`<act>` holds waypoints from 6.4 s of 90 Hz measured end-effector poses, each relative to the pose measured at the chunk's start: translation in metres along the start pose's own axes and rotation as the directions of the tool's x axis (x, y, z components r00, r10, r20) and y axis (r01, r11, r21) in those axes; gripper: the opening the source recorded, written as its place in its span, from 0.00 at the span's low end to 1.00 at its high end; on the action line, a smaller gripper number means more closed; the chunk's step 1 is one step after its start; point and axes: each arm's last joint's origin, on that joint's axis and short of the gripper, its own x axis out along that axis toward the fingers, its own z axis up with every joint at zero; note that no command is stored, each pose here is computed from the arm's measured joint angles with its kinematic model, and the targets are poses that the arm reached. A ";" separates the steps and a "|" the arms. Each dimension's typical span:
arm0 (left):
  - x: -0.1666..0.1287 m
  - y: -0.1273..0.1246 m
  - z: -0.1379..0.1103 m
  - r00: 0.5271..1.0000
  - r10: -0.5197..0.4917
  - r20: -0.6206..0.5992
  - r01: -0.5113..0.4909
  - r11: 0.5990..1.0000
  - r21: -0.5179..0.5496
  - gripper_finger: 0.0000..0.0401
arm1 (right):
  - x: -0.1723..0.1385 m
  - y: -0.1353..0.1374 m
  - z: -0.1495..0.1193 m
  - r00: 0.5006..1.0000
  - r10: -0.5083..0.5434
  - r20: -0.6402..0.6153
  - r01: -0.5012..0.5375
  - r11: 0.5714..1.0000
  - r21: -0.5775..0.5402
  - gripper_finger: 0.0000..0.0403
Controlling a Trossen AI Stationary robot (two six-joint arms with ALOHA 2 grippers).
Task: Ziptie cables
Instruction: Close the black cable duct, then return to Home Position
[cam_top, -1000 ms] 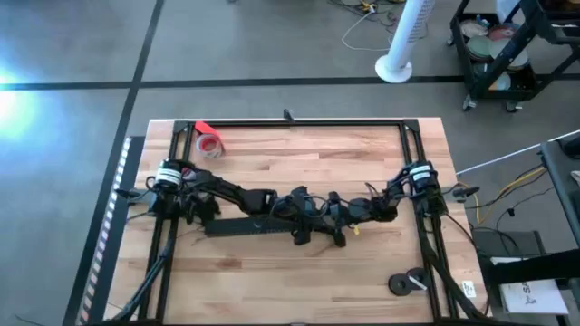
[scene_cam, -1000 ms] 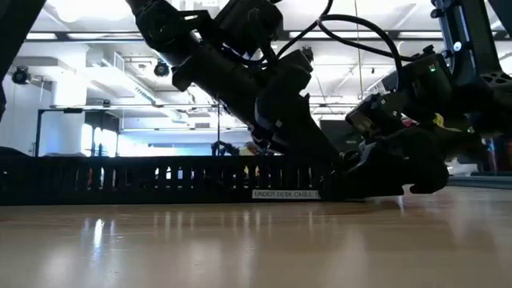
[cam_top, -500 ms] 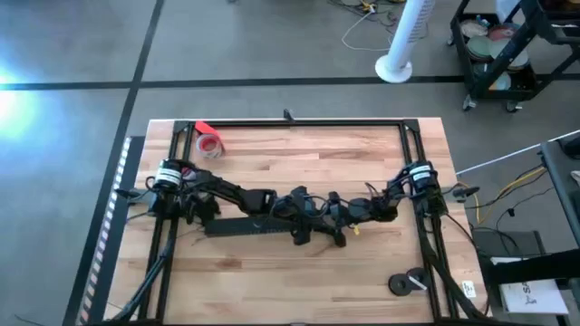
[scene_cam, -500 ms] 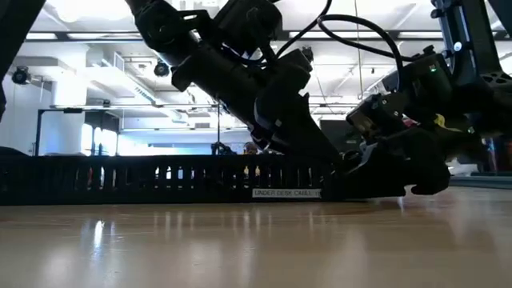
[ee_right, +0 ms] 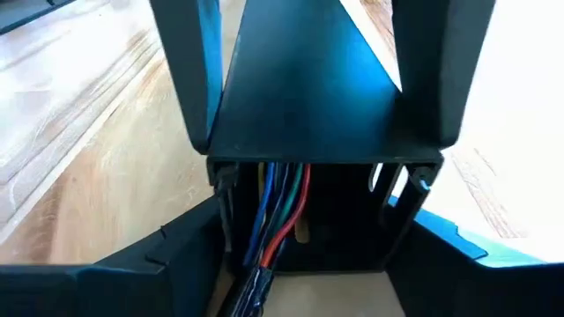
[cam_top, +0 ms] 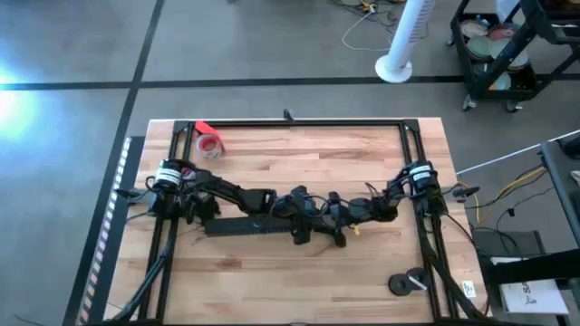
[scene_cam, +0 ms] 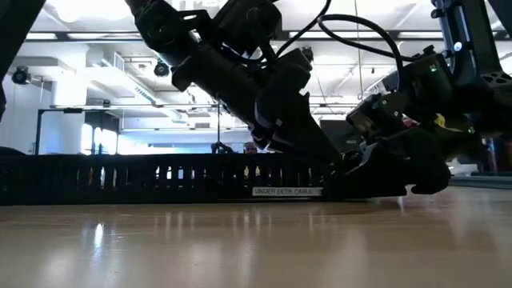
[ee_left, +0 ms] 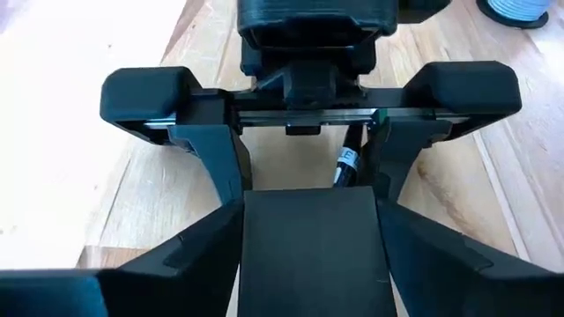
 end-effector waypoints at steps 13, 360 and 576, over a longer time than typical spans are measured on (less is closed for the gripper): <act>0.000 0.000 0.001 1.000 0.000 0.008 0.000 1.000 0.014 0.54 | 0.000 0.000 0.000 1.000 0.001 0.001 -0.001 1.000 0.000 0.66; -0.063 -0.024 -0.078 0.989 -0.005 -0.145 -0.020 0.985 -0.170 0.78 | -0.137 0.001 0.085 0.955 -0.224 -0.192 0.242 0.968 0.071 0.64; -0.208 0.032 -0.027 0.897 0.108 0.429 -0.129 0.992 0.019 0.39 | -0.245 -0.005 0.086 0.812 -0.360 0.460 0.350 0.930 0.111 0.20</act>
